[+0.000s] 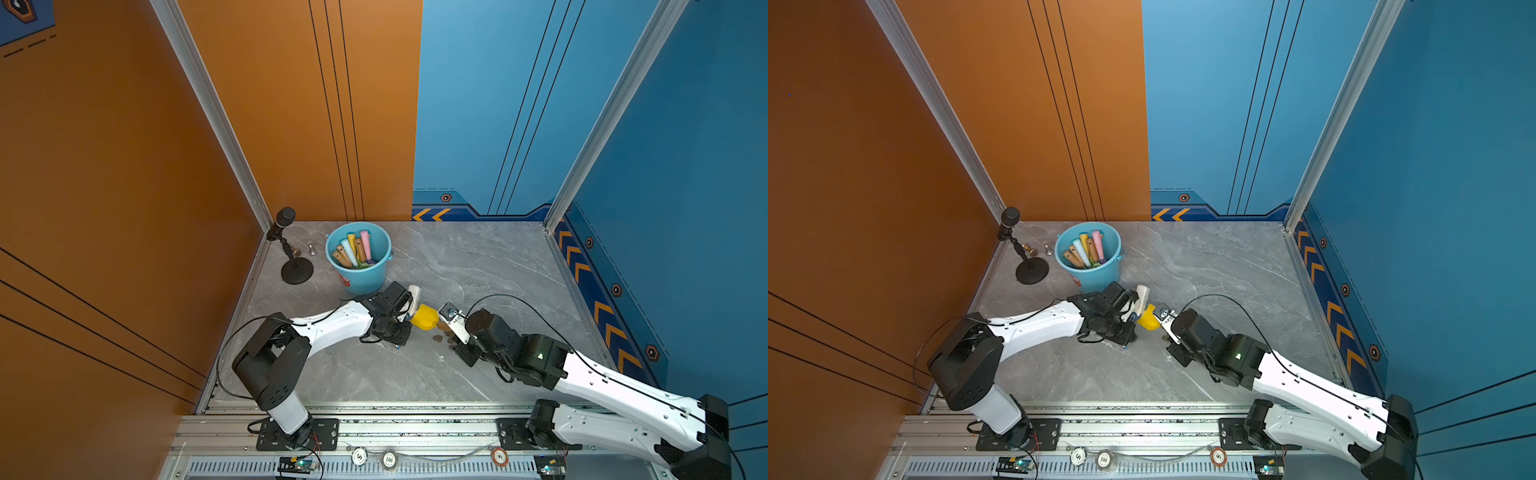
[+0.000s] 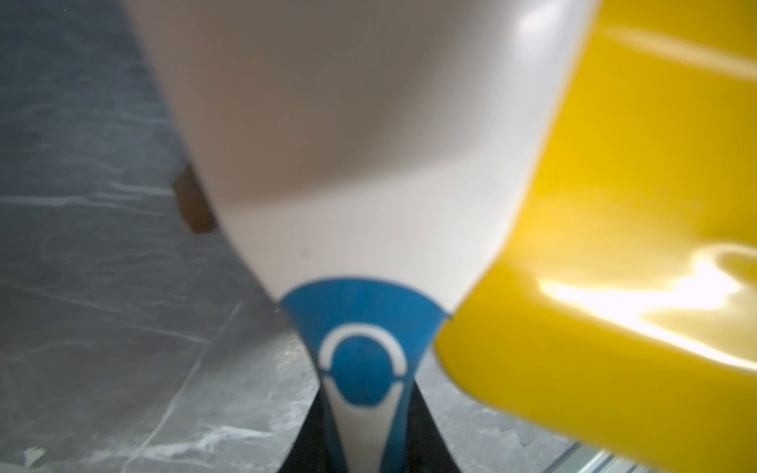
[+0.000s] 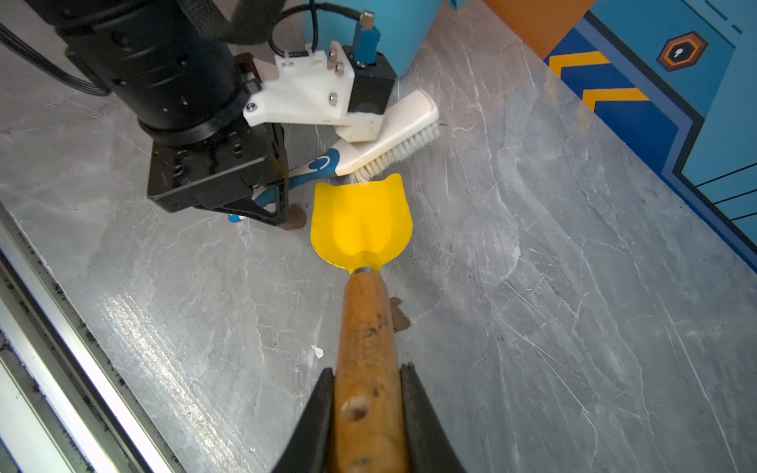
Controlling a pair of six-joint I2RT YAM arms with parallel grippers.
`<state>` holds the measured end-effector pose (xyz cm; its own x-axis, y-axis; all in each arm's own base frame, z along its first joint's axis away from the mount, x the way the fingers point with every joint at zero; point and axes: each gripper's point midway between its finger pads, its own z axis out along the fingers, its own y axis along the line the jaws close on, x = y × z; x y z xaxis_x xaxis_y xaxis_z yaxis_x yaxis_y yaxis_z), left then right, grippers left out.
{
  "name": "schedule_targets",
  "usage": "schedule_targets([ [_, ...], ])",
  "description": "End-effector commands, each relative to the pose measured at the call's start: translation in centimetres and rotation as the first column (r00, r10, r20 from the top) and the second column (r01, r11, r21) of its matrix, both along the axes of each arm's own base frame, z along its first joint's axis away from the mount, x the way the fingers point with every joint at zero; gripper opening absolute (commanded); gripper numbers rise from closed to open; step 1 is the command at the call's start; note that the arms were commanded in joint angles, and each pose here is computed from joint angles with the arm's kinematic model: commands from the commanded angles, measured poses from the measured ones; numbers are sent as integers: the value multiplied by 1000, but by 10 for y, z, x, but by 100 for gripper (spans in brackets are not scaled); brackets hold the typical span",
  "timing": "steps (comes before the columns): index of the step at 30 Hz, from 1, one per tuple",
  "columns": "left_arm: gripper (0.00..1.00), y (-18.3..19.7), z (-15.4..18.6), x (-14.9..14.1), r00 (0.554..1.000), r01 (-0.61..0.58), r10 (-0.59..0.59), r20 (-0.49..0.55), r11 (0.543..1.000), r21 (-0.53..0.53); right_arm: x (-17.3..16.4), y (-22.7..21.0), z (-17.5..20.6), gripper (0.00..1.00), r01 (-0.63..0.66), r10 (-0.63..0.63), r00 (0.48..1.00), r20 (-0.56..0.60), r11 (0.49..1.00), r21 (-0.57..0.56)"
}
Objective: Brush the soil off the hand trowel and place it into the bucket
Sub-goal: Brush off the soil from the hand trowel.
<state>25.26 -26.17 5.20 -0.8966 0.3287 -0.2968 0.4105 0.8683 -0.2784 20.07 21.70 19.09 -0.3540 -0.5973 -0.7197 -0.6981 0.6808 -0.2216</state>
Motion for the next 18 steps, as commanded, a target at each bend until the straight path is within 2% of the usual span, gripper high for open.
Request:
schedule_targets([
  [1,0,3,21,-3,999,17,-15,34,999,-40,1,2,19,0,-13,12,1000,25,999,32],
  [6,0,-7,64,-16,987,87,-79,141,995,-48,5,6,17,0,-17,16,1000,20,1000,21],
  [9,0,-23,80,-27,978,144,-132,159,987,-69,7,12,17,0,-29,29,999,14,999,20],
  [13,0,-37,64,-38,981,175,-169,98,983,-61,9,15,19,0,-34,33,999,20,999,16],
  [18,0,-39,39,-32,988,152,-151,25,986,-63,10,10,24,0,-22,21,999,28,1000,9],
])
